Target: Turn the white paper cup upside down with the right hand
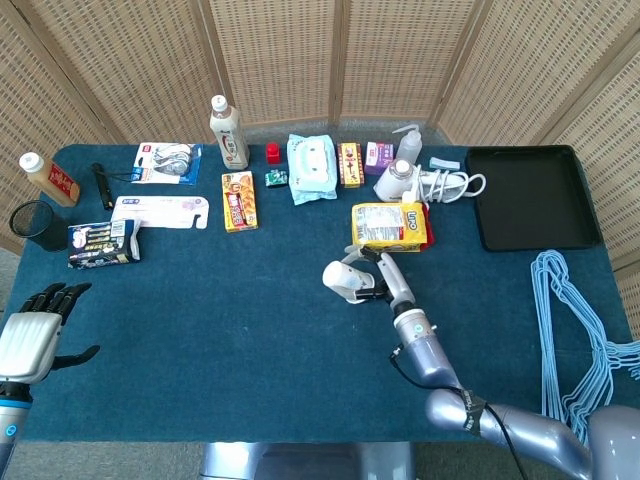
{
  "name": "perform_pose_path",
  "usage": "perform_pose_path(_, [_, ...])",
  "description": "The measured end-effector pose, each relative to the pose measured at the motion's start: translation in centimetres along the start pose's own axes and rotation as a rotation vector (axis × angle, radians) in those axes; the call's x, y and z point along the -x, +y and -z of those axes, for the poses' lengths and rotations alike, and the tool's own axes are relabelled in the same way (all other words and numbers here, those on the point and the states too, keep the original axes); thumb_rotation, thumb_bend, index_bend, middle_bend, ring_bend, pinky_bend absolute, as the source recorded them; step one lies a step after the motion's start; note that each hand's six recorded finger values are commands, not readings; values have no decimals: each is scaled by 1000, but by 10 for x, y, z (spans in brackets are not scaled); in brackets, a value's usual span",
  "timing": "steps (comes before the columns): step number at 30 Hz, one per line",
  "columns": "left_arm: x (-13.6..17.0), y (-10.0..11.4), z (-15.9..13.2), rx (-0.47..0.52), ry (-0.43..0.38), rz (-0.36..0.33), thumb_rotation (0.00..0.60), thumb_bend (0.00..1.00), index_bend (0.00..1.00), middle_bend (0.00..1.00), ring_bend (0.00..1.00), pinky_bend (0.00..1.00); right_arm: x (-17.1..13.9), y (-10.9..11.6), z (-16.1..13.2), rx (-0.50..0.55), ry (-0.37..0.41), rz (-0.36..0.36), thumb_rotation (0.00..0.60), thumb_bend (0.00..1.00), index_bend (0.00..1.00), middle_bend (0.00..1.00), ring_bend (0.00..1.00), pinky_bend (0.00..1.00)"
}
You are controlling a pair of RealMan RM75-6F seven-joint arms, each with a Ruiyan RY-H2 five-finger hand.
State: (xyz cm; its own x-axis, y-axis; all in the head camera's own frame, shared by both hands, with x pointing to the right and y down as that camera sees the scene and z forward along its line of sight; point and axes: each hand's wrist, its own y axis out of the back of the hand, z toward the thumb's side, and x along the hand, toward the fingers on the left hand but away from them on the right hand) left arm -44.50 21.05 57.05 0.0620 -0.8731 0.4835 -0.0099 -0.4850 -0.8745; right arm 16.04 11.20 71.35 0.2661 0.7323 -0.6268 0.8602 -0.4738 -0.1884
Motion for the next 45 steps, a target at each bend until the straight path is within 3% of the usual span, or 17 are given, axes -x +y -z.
perform_pose_path(10, [0, 2, -1, 0, -2, -5, 426, 141, 143, 253, 154, 222, 5, -2, 9, -8, -17, 15, 545, 203, 449, 240, 232, 14])
perform_pose_path(23, [-3, 3, -8, 3, -18, -10, 426, 141, 143, 253, 153, 221, -4, 13, 24, -23, -38, 32, 549, 210, 405, 240, 231, 10])
perform_pose_path(32, [-5, 4, -11, 8, -26, -16, 426, 141, 143, 254, 153, 218, -13, 27, 28, -85, -20, 39, 543, 236, 150, 183, 196, 0])
perform_pose_path(35, [-5, 4, -13, 10, -30, -17, 428, 141, 143, 253, 153, 217, -16, 32, 26, -109, -2, 40, 544, 245, 114, 172, 184, 0])
perform_pose_path(41, [-5, 4, -15, 12, -38, -21, 428, 141, 142, 253, 153, 217, -28, 47, 14, -156, 50, 44, 545, 247, 110, 165, 173, 0])
perform_pose_path(45, [-3, 4, -14, 12, -35, -21, 429, 142, 143, 253, 153, 217, -37, 61, 2, -181, 88, 64, 546, 247, 175, 181, 189, 1])
